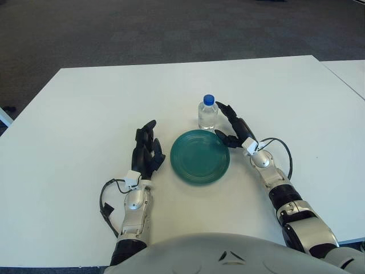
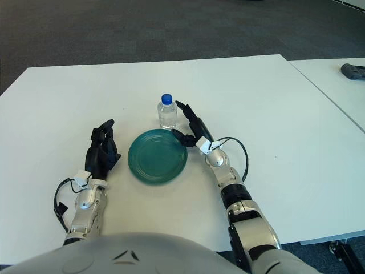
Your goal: Put the bottle into the plate.
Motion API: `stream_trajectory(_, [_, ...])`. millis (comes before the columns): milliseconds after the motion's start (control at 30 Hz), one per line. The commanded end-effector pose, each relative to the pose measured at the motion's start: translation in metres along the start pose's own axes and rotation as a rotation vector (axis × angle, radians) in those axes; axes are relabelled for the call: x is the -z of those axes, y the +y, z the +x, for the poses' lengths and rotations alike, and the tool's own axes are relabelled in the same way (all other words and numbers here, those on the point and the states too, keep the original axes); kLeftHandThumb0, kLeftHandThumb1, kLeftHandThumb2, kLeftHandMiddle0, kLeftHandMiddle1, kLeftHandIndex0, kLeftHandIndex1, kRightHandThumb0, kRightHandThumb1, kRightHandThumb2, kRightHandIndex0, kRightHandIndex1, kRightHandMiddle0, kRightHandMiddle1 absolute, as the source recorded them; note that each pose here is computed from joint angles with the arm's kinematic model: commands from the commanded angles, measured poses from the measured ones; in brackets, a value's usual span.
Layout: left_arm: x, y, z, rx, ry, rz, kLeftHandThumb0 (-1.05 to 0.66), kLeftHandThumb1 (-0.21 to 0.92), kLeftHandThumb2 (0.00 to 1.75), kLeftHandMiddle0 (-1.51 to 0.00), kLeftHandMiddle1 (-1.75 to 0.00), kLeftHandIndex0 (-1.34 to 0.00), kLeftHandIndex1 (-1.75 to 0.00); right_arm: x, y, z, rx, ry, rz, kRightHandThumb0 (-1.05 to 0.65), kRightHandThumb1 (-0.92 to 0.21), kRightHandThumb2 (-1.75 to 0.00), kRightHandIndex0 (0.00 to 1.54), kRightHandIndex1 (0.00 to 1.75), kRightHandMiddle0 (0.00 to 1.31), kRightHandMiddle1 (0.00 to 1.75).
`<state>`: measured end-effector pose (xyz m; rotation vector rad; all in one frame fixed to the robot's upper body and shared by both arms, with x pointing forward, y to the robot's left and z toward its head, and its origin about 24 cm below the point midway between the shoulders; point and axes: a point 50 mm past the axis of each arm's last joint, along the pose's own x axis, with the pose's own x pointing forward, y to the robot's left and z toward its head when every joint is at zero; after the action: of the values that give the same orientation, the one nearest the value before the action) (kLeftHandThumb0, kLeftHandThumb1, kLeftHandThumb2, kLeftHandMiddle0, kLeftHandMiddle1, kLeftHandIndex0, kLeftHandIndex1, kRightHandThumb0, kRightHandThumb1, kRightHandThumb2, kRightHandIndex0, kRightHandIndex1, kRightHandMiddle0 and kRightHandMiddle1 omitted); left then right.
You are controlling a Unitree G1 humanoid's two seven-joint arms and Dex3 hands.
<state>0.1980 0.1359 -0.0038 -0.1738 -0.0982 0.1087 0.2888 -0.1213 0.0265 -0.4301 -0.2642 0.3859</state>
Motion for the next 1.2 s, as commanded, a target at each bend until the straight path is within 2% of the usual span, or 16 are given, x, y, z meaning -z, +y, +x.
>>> stream_trajectory(0, [0.017,-0.007,-0.012,-0.035,0.075,-0.056,-0.78,0.92,0.86,-0.52,-0.01,-0.09,-0.92,-0.004,-0.003,0.005,0.001,-0.005,0.009,-1.05,-0.92,-0.67,0.09,0.02,0.00,0.20])
stream_trajectory(133, [0.024,-0.008,-0.011,-0.034,0.095,-0.054,-0.79,0.92,0.87,-0.52,-0.01,-0.08,-0.92,-0.003,-0.003,0.006,-0.004,0.000,0.015,-1.05,-0.92,-0.65,0.10,0.02,0.00,0.22])
stream_trajectory(333, [0.020,-0.020,-0.009,-0.031,0.060,-0.054,-0.79,0.92,0.85,-0.52,-0.01,-0.09,-0.93,-0.004,0.000,0.010,-0.016,0.006,0.034,-1.05,-0.92,-0.60,0.15,0.03,0.00,0.30])
stream_trajectory(533, [0.020,-0.022,-0.010,-0.021,0.055,-0.019,-0.80,0.92,0.82,-0.55,-0.02,-0.11,-0.93,-0.031,0.005,0.030,-0.039,-0.047,0.055,-1.05,-0.92,-0.55,0.16,0.03,0.00,0.32])
stream_trajectory(767, [0.022,-0.024,-0.011,-0.011,0.064,-0.008,-0.82,0.92,0.83,-0.56,-0.02,-0.10,-0.92,-0.038,0.007,0.038,-0.034,-0.072,0.035,-1.05,-0.92,-0.57,0.18,0.03,0.00,0.33])
stream_trajectory(900, [0.021,-0.026,-0.010,-0.018,0.056,-0.022,-0.82,0.92,0.82,-0.56,-0.02,-0.11,-0.92,-0.044,0.012,0.049,-0.025,-0.094,0.026,-1.05,-0.92,-0.60,0.21,0.04,0.00,0.38])
stream_trajectory(1167, [0.020,-0.028,-0.010,-0.035,0.044,-0.043,-0.81,0.92,0.80,-0.57,-0.03,-0.14,-0.94,-0.048,0.012,0.052,-0.036,-0.100,0.065,-1.05,-0.92,-0.64,0.27,0.05,0.00,0.53])
